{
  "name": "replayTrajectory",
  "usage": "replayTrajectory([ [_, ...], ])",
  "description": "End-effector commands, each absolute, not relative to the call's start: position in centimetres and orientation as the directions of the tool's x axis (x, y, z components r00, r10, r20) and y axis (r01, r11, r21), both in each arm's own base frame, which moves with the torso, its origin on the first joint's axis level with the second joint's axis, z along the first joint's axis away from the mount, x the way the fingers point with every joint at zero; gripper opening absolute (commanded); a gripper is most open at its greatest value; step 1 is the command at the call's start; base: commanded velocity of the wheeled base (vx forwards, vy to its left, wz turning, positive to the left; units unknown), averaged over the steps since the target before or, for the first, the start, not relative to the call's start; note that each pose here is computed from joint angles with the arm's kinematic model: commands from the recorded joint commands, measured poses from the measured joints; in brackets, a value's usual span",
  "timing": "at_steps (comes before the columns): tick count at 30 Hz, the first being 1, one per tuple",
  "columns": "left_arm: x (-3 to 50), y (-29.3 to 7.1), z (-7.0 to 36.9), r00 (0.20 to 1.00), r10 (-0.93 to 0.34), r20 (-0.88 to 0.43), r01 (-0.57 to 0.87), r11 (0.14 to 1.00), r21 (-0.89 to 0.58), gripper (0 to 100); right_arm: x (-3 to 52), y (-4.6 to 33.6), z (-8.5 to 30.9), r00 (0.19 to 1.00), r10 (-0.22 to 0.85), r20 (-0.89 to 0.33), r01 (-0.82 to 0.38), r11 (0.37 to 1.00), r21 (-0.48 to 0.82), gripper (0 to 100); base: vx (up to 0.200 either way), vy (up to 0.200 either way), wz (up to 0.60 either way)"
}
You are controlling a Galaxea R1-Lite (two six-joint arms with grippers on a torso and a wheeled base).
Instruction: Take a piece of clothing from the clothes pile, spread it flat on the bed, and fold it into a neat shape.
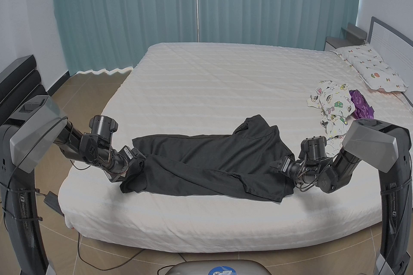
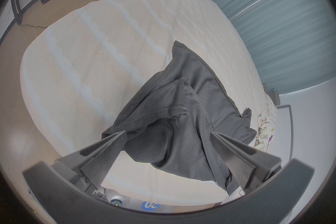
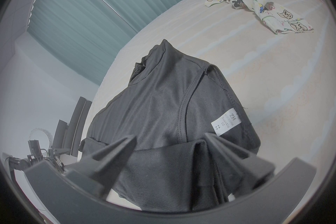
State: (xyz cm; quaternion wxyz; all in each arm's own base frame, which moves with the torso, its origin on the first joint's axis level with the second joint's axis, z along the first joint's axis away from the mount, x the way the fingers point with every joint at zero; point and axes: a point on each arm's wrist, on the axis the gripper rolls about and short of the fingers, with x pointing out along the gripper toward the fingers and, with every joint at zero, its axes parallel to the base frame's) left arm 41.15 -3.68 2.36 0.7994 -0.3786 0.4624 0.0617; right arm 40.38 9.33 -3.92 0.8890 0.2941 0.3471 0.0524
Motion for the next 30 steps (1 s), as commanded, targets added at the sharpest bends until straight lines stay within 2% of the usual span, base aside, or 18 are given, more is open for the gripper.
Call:
replayTrajectory([
  [1,41.3,-3.7,2.4,0.568,-0.252,-0.783,-0.446,0.705,-0.551,100,40.4,9.3,-4.4,0.748,0.297,-0.593,0.116,0.822,0.557,0,0.0,0.0,0.0],
  [9,42.2,-3.5,3.1,0.6,-0.242,-0.762,-0.442,0.694,-0.568,100,40.4,8.7,-3.6,0.769,0.289,-0.57,0.123,0.809,0.575,0,0.0,0.0,0.0],
  [14,44.0,-3.5,3.2,0.631,-0.235,-0.739,-0.42,0.698,-0.58,100,40.0,7.7,-0.8,0.827,0.282,-0.486,0.112,0.765,0.634,0,0.0,0.0,0.0],
  [17,44.3,-3.5,2.5,0.624,-0.228,-0.747,-0.389,0.738,-0.551,100,39.4,7.1,0.1,0.853,0.281,-0.44,0.085,0.757,0.648,0,0.0,0.0,0.0],
  [21,45.5,-3.6,1.7,0.643,-0.175,-0.746,-0.383,0.769,-0.511,100,38.8,7.1,0.2,0.847,0.308,-0.433,0.063,0.75,0.658,0,0.0,0.0,0.0],
  [24,46.1,-4.1,1.0,0.625,-0.13,-0.77,-0.41,0.784,-0.465,100,38.6,7.0,0.1,0.849,0.309,-0.429,0.06,0.75,0.658,0,0.0,0.0,0.0],
  [30,45.8,-5.8,1.2,0.546,-0.149,-0.824,-0.427,0.797,-0.427,100,38.4,6.8,-0.2,0.85,0.303,-0.432,0.066,0.751,0.657,0,0.0,0.0,0.0],
])
